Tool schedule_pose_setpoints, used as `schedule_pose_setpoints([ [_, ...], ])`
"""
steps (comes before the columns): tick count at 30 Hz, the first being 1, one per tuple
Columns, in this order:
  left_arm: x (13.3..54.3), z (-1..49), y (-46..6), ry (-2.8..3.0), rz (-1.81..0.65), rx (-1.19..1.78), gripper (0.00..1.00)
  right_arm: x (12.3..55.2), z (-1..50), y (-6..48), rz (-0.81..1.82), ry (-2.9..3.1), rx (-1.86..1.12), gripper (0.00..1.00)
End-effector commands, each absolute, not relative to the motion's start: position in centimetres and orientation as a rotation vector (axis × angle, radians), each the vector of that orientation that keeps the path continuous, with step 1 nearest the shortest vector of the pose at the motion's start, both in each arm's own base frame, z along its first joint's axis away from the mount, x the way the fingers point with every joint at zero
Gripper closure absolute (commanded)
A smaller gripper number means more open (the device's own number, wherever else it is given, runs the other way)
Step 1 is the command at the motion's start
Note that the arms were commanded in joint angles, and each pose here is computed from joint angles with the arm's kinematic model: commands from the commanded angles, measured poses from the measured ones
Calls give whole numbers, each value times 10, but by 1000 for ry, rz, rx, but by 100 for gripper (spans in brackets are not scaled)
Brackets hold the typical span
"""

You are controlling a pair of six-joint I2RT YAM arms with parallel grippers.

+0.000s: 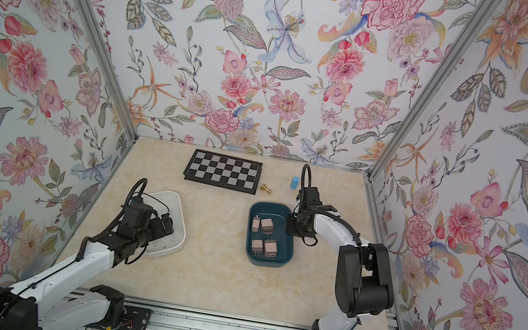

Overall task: Place the plugs by color into the storage box
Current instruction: Move the storage box to the center of the board.

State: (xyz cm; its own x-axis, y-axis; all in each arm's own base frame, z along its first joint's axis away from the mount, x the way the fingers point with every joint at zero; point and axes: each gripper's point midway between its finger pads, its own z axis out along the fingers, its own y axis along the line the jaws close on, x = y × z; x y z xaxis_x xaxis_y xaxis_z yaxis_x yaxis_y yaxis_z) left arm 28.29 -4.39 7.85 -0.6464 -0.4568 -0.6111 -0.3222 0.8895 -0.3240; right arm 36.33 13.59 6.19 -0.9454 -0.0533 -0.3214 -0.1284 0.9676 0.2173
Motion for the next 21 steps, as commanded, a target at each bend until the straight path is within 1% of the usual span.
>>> schedule_pose_setpoints([
  [1, 288, 88, -46, 2299, -254, -561, 1, 389, 65, 165, 413, 2770, -166, 90],
  [5, 285, 88, -44, 2301, -242, -563, 1, 413, 64, 193, 458, 2754, -202, 92],
  [10, 282, 89, -41, 2299, -225, -567, 0, 439, 60, 225, 494, 2734, -239, 92],
  [11, 282, 89, -41, 2301, -225, -567, 1, 442, 58, 228, 499, 2733, -238, 91],
  [14, 282, 89, -41, 2302, -218, -565, 1, 450, 57, 231, 490, 2727, -239, 80],
  [15, 282, 89, -40, 2303, -213, -566, 1, 452, 59, 229, 481, 2720, -238, 74],
  [17, 282, 90, -39, 2305, -198, -560, 1, 452, 64, 225, 457, 2705, -246, 57],
  [18, 282, 91, -37, 2307, -179, -555, 0, 451, 69, 222, 440, 2694, -250, 48],
  [19, 282, 91, -35, 2311, -158, -552, 0, 450, 75, 217, 425, 2682, -251, 41],
  [21, 283, 91, -32, 2312, -134, -546, 1, 445, 87, 209, 415, 2660, -255, 34],
])
